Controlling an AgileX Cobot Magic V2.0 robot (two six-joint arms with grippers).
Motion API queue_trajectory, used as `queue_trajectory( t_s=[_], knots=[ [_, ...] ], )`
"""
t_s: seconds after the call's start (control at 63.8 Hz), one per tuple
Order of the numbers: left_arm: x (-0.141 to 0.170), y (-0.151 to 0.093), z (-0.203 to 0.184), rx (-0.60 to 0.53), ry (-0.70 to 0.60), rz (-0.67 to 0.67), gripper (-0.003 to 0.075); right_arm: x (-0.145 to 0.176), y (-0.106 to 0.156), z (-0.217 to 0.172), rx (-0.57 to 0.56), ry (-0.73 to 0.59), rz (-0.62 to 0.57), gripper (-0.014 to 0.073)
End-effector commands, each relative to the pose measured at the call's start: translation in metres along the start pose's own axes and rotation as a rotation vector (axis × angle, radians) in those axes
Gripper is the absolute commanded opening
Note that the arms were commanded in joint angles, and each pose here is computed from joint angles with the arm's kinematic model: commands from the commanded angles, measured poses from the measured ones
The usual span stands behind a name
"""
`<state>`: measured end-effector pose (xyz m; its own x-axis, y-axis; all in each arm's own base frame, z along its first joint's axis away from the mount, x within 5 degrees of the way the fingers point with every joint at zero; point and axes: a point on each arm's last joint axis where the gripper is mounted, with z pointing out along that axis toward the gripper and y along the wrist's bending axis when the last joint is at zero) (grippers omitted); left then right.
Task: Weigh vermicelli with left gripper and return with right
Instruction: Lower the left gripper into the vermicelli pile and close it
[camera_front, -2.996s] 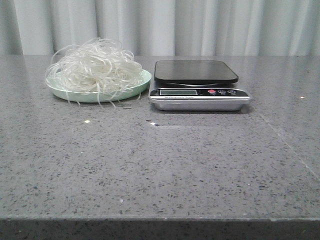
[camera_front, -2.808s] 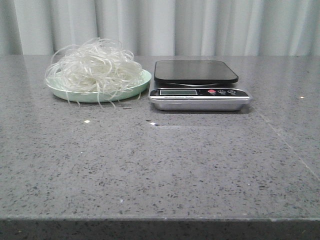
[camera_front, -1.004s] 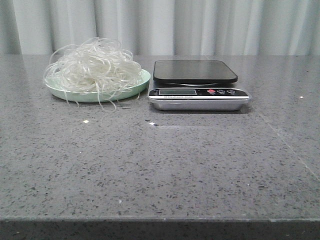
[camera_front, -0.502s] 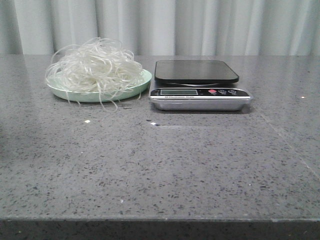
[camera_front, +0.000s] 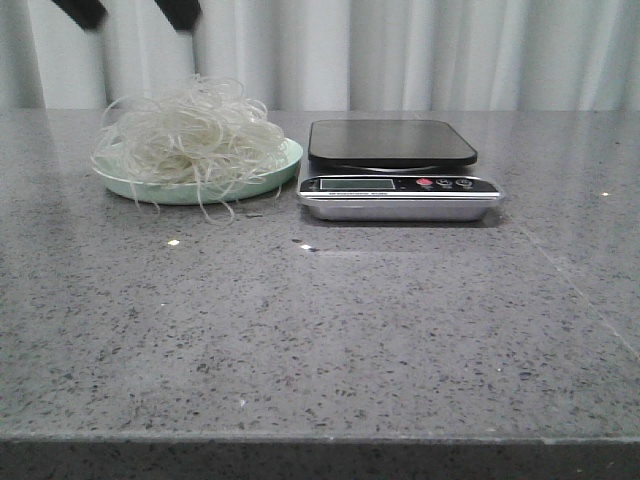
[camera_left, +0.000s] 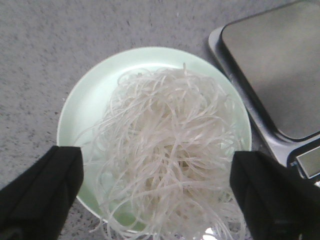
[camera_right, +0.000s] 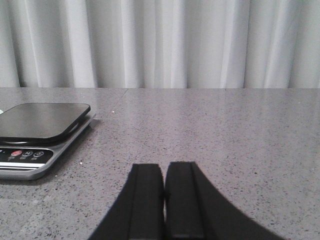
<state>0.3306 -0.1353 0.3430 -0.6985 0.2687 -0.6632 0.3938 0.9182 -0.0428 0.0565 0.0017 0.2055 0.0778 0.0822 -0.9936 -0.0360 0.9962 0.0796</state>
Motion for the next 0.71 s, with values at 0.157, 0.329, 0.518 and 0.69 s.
queue_trajectory(
  t_s=[0.157, 0.329, 0.518, 0.69],
  knots=[
    [-0.02, -0.002, 0.045, 0.02, 0.15, -0.002, 0.064, -0.011, 0.0, -0.002, 0.0, -0.106, -0.009, 0.0181],
    [-0.012, -0.001, 0.068, 0.025, 0.246, -0.007, 0.0536, -0.011, 0.0, -0.002, 0.0, -0.106, -0.009, 0.0181],
    [-0.019, -0.001, 0.063, 0.027, 0.224, -0.001, 0.012, -0.011, 0.0, -0.002, 0.0, -0.106, -0.009, 0.0181],
    [-0.059, -0.012, 0.022, 0.078, 0.058, -0.008, 0.0135, -0.011, 0.0, -0.002, 0.0, -0.106, -0.009, 0.0181]
  ],
)
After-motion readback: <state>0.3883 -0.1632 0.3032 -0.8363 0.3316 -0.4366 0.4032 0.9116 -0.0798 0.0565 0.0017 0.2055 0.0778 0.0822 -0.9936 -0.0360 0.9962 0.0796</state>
